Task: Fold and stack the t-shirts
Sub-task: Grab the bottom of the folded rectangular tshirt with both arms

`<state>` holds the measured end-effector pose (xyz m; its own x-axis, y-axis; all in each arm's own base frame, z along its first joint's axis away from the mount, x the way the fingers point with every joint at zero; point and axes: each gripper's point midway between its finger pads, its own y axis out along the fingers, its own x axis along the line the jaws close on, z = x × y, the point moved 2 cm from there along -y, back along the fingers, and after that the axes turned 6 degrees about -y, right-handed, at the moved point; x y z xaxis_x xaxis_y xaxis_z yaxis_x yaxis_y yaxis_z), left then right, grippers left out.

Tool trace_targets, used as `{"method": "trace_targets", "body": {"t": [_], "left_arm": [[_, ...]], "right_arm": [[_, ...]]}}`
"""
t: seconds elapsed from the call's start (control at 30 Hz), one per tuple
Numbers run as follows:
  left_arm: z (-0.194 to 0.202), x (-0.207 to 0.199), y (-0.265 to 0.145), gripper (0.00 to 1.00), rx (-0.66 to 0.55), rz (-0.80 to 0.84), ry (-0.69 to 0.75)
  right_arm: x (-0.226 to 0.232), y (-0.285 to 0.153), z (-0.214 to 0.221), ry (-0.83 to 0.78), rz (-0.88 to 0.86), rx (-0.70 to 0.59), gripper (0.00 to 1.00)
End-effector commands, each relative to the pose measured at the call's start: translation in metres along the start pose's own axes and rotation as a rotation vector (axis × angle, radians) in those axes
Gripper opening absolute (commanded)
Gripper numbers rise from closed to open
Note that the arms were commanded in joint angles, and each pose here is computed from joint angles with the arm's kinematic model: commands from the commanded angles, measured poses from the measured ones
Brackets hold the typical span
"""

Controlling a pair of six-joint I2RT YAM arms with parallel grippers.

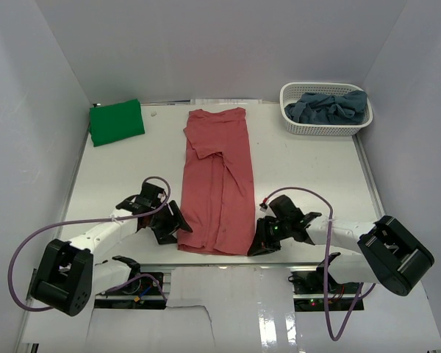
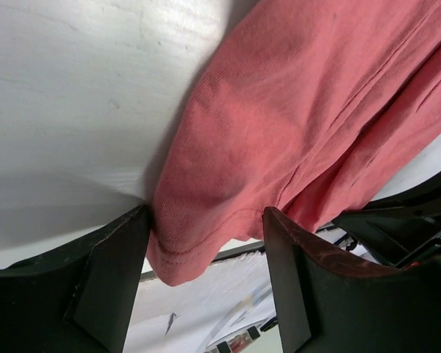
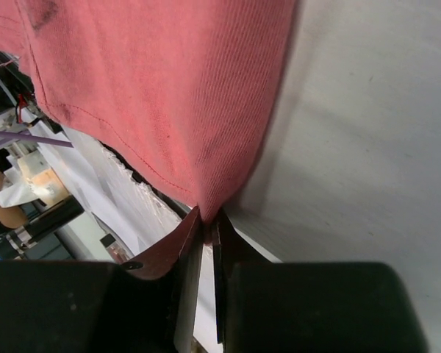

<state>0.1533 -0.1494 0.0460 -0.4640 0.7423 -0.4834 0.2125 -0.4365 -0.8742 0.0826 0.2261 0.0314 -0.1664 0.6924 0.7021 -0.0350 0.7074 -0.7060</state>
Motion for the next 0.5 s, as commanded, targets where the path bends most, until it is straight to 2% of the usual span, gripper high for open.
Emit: {"method": "trace_targets", "body": {"t": [0.0, 0.47], "left_arm": [[0.007, 0.011, 0.003, 0.73, 0.002, -0.028, -0.016], [0.028, 0.020, -0.005, 0.71, 0.041, -0.013, -0.028]], "right_arm": [[-0.004, -0.002, -0.001, -0.025, 0.058, 0.016, 0.15], [-0.003, -0.001, -0.007, -0.045, 0.078, 0.040, 0.15]]}}
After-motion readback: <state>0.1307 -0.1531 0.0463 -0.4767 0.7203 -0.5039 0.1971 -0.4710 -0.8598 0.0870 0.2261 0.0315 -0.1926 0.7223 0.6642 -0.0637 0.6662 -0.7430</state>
